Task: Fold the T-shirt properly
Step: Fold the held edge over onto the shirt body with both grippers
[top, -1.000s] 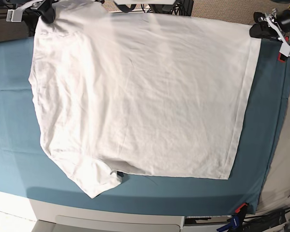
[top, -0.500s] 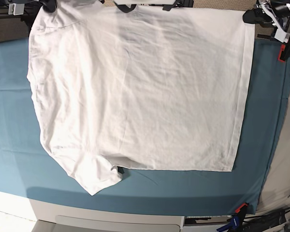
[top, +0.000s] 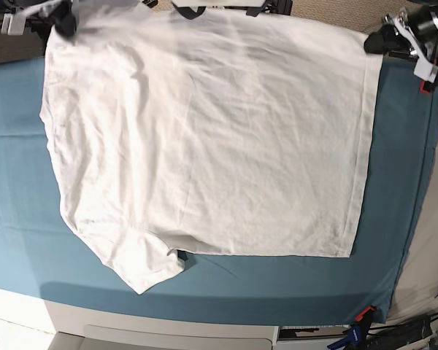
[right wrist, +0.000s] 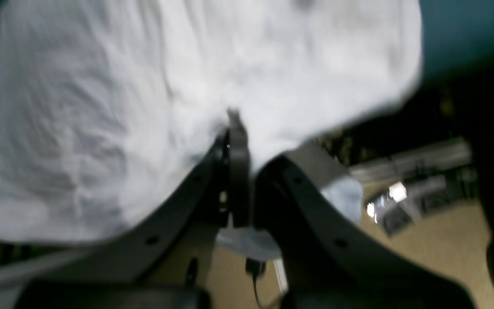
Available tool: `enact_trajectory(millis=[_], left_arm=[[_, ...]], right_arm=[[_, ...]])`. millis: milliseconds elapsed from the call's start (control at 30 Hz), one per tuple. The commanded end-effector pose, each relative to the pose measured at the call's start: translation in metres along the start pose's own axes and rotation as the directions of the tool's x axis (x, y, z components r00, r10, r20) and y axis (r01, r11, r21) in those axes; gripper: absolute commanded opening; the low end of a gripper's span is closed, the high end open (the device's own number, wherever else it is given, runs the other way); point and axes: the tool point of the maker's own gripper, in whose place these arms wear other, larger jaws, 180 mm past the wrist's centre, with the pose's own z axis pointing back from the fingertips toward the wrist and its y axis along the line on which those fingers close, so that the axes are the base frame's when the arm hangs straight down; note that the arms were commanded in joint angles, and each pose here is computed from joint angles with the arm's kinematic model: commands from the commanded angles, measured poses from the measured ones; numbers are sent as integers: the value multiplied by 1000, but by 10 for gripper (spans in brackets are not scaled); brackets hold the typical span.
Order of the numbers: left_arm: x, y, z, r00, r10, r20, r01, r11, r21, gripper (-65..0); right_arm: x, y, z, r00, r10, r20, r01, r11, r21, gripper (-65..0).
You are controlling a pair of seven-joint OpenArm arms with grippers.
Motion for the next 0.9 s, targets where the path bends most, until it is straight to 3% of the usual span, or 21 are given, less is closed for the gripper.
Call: enact_trajectory(millis=[0,200,367,567,867], left_arm=[[12,-1,3,999,-33,30,33,999,1,-650],[40,3,-3,992,-92,90,90,996,22,-650],[65,6,-7,979,-146,142,140,989,54,-650],[87,11,-17,965,-215,147,201,974,102,-650],[113,2,-59,935,-341,96,326,935,142,-650]], right_arm=[[12,1,0,999,29,39,-29,1000,-2,-650],[48,2,-26,982,94,166,-91,996,-21,-650],[80,-2,-49,958,128,256,-109,990,-89,-650],[89,31,-94,942,240,235,-234,971,-54,-650],[114,56,-130,895,355,271,-334,935,-119,-650]])
